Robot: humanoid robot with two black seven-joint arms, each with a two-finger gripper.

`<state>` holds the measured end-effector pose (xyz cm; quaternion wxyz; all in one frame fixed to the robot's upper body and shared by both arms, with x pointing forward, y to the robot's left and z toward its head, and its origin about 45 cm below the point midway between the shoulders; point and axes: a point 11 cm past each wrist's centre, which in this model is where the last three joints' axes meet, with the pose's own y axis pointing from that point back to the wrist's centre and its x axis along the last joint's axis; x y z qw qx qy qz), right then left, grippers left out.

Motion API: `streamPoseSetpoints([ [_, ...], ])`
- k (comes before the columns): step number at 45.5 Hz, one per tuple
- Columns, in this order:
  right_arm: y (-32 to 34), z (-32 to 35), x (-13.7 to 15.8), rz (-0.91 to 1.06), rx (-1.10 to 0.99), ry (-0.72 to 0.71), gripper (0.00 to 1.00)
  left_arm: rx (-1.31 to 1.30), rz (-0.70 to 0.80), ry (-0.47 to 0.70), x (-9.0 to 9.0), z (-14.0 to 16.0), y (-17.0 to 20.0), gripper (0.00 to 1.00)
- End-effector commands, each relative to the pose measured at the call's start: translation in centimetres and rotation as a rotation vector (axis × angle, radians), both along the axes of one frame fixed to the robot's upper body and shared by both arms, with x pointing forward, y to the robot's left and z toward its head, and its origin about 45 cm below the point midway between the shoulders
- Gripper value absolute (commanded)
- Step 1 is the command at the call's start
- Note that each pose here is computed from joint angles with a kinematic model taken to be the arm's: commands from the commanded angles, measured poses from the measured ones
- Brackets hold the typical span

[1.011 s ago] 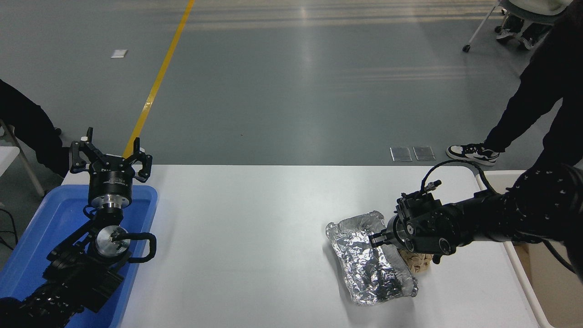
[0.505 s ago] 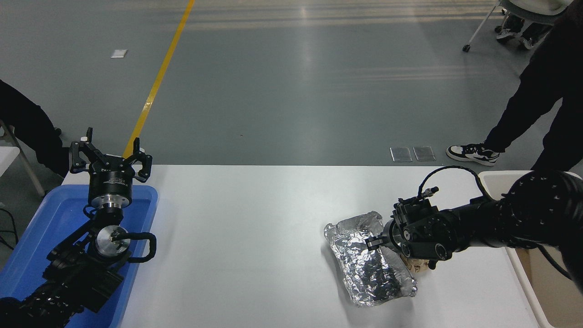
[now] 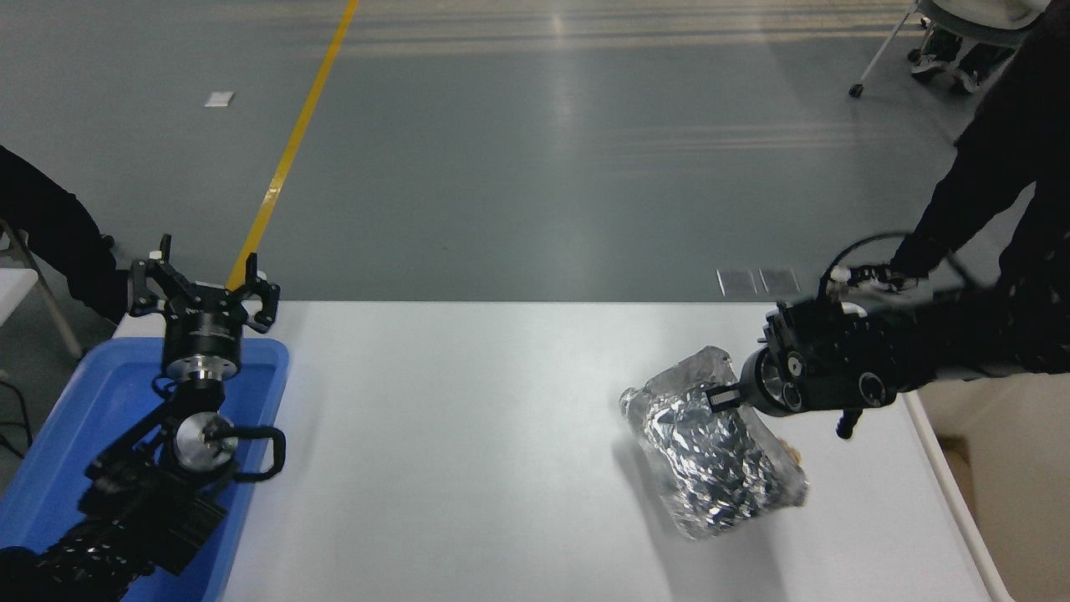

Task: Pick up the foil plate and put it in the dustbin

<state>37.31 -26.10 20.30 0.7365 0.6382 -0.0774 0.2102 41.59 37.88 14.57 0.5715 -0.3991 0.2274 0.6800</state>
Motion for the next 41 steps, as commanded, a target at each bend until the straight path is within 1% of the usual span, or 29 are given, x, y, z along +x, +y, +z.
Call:
streamPoseSetpoints([
  [1,-1.2,11.7,-0.9,-0.047,-0.009,-0.034,0.0,0.0,0.0,0.002,-0.1,-0.1,0.0,0.99],
  [8,-0.5,17.8,-1.1,-0.023,-0.026,-0.037,0.0,0.001,0.001,0.002,-0.1,0.0,0.1,0.99],
  [16,0.5,22.2,-1.7,-0.014,-0.029,-0.042,0.0,0.001,0.002,0.001,-0.1,0.0,0.1,0.99],
  [27,0.3,22.9,-1.8,-0.019,-0.041,-0.043,0.0,0.001,0.001,0.0,0.0,0.0,0.1,0.99],
  [34,-2.1,22.4,-1.5,-0.079,-0.073,-0.045,0.0,0.001,0.002,-0.001,0.0,0.0,0.1,0.99],
  [41,-6.1,22.2,-1.3,-0.156,-0.079,-0.059,0.0,0.001,0.002,-0.001,0.0,0.0,0.1,0.99],
])
